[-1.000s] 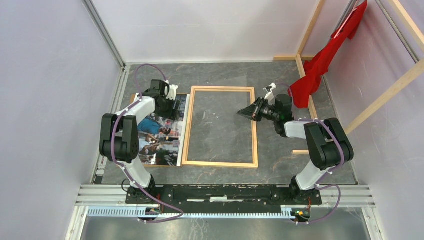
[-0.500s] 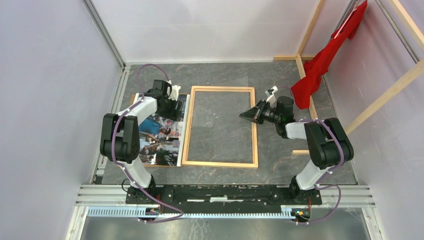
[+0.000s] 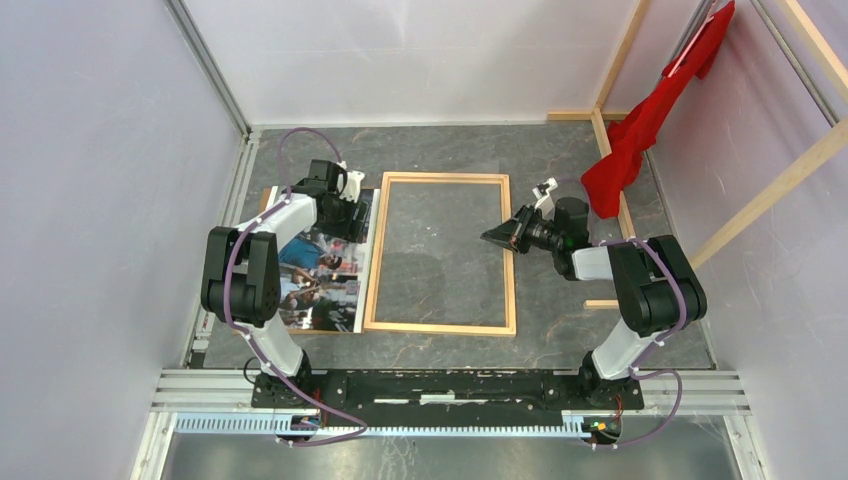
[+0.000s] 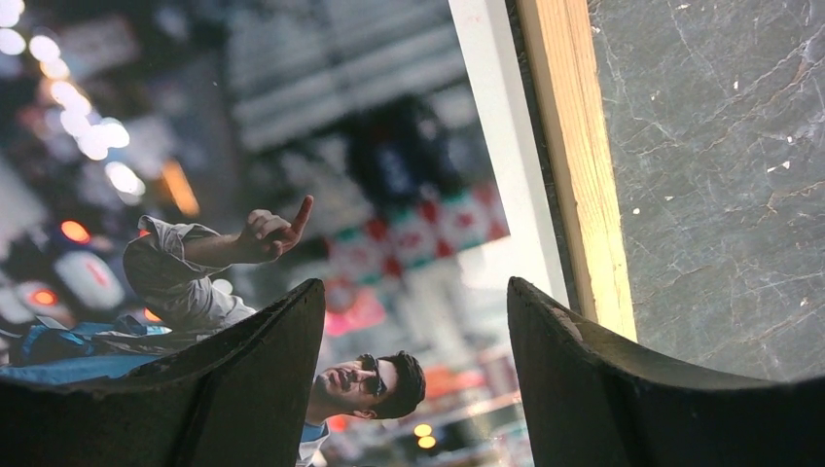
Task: Put the photo into the frame
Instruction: Place the photo frame item in the photo frame.
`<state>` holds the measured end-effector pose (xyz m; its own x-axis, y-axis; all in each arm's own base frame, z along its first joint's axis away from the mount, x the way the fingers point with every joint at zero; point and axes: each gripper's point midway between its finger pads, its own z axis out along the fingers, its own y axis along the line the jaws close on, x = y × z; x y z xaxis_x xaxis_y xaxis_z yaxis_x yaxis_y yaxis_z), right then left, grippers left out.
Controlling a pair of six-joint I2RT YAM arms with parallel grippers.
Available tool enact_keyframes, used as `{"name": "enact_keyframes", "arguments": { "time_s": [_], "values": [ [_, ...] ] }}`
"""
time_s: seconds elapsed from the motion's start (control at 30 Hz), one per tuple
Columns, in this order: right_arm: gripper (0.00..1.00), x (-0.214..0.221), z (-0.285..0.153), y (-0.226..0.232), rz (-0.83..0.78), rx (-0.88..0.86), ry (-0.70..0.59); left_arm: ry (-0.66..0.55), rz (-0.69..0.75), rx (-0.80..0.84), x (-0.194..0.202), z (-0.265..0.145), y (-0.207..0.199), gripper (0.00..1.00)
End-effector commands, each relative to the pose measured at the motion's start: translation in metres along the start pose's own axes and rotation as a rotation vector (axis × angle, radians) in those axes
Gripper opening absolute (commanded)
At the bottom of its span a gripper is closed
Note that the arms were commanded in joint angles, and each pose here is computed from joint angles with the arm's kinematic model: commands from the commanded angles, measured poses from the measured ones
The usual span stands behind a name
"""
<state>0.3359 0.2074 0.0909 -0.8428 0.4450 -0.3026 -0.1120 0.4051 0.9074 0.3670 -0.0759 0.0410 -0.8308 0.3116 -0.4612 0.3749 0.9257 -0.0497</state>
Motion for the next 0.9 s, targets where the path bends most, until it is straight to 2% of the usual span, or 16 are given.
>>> {"name": "enact_keyframes", "arguments": {
  "time_s": [0.0, 0.53, 0.87],
  "values": [
    [0.00, -0.004, -0.001, 0.001, -0.033, -0.025, -0.014, -0.044, -0.010, -0.019, -0.013, -0.006, 0.001, 0.75],
    [0.00, -0.005, -0.003, -0.006, -0.019, -0.013, -0.033, -0.040, -0.006, -0.016, -0.012, -0.004, -0.001, 0.75],
    [0.00, -0.014, -0.005, 0.010, -0.088, -0.067, -0.055, -0.033, 0.000, -0.011, -0.010, -0.001, -0.003, 0.75]
  ]
}}
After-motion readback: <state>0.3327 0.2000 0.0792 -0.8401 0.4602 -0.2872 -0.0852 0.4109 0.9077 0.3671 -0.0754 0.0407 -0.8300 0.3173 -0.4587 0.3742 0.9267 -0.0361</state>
